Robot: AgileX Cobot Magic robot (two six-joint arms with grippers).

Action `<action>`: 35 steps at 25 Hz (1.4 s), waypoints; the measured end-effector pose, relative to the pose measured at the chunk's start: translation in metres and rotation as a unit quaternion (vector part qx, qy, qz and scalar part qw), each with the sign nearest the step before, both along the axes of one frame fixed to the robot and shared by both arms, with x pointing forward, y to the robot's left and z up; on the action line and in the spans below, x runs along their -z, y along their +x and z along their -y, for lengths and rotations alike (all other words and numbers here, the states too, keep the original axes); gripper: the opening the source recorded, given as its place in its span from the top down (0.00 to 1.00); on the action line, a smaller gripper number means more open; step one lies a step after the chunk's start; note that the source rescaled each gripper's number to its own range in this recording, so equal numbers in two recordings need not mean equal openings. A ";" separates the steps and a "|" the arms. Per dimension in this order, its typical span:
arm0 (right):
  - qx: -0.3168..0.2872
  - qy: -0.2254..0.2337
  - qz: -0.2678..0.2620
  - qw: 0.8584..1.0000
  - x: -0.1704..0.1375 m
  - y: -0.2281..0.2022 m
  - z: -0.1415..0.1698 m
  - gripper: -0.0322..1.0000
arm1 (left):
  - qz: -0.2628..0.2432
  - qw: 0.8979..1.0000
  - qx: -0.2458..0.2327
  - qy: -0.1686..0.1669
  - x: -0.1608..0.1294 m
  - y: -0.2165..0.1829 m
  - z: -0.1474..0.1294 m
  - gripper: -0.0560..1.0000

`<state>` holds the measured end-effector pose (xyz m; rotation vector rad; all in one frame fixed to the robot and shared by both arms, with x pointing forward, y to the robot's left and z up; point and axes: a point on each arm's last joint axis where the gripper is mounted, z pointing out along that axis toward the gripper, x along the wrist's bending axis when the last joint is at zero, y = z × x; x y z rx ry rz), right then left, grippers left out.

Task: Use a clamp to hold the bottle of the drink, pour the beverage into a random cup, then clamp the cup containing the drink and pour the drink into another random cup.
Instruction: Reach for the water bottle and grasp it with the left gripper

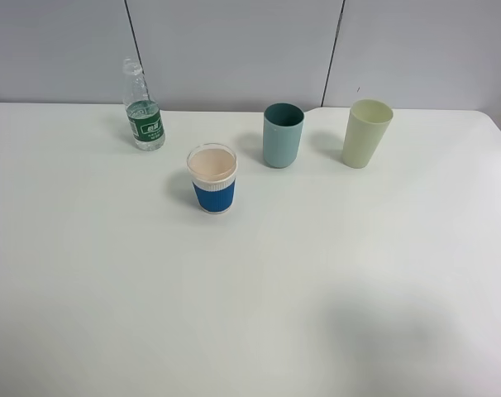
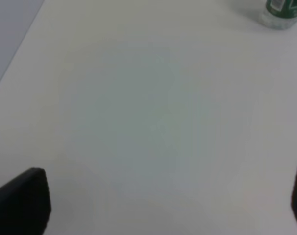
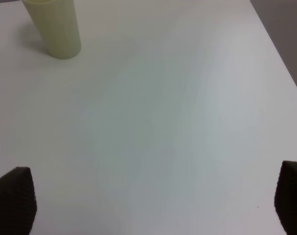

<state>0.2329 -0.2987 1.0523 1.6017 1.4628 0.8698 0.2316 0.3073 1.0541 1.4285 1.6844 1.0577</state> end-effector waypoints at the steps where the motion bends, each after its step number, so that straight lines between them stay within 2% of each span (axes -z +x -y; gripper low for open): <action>1: 0.000 0.000 0.000 1.000 0.000 0.000 0.000 0.07 | 0.000 1.000 0.000 0.000 0.000 0.000 0.000 0.00; 35: 0.000 0.000 0.000 1.000 0.000 0.000 0.000 0.07 | 0.000 1.000 0.000 0.000 0.000 0.000 0.000 0.00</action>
